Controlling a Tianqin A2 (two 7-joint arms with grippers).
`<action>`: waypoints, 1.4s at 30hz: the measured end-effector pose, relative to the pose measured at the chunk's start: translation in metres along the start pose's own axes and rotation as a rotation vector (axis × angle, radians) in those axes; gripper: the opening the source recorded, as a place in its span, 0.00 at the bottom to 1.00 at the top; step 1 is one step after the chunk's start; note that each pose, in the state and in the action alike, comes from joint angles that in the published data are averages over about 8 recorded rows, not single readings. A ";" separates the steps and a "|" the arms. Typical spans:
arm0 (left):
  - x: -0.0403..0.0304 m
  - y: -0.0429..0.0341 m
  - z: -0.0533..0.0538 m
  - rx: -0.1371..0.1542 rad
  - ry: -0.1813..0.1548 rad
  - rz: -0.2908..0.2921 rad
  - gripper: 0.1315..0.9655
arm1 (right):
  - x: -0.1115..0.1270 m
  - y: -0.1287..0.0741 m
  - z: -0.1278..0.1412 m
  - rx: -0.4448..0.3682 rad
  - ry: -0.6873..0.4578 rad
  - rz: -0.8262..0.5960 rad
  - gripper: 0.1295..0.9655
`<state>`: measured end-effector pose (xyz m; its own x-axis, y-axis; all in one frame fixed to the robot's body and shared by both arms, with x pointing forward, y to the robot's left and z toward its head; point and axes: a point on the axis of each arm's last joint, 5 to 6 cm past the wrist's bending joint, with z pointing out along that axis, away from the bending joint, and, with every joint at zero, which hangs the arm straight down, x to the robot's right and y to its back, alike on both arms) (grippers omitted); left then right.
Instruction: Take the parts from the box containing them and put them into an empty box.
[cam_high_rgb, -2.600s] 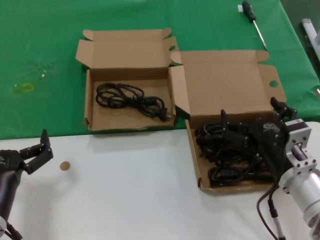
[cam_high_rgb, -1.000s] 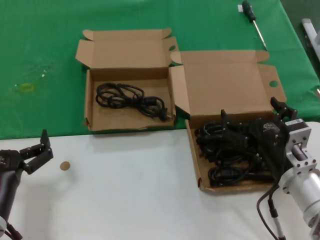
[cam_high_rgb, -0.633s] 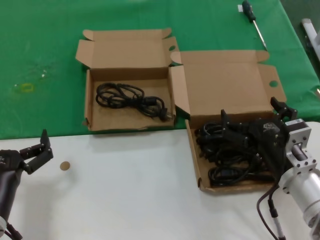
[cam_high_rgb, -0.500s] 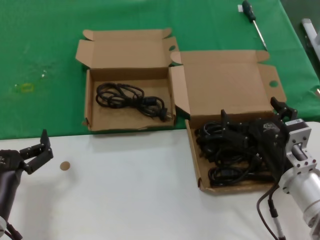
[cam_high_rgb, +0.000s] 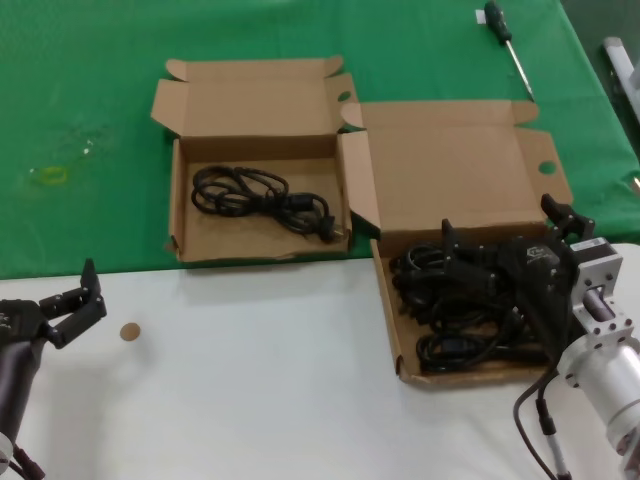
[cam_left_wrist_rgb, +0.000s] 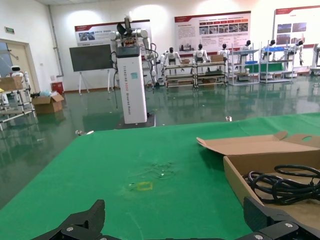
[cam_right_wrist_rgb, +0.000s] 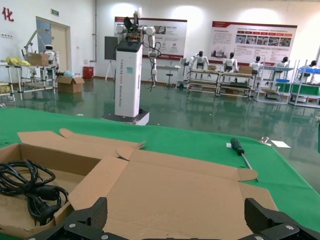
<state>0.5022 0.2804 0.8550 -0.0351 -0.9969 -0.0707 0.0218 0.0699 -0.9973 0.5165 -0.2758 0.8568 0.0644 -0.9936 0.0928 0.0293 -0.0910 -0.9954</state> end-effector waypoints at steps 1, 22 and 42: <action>0.0000 0.0000 0.000 0.000 0.000 0.000 1.00 | 0.000 0.000 0.000 0.000 0.000 0.000 1.00; 0.0000 0.0000 0.000 0.000 0.000 0.000 1.00 | 0.000 0.000 0.000 0.000 0.000 0.000 1.00; 0.0000 0.0000 0.000 0.000 0.000 0.000 1.00 | 0.000 0.000 0.000 0.000 0.000 0.000 1.00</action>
<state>0.5022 0.2804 0.8550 -0.0351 -0.9969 -0.0707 0.0218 0.0699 -0.9973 0.5165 -0.2758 0.8568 0.0644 -0.9936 0.0928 0.0293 -0.0910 -0.9954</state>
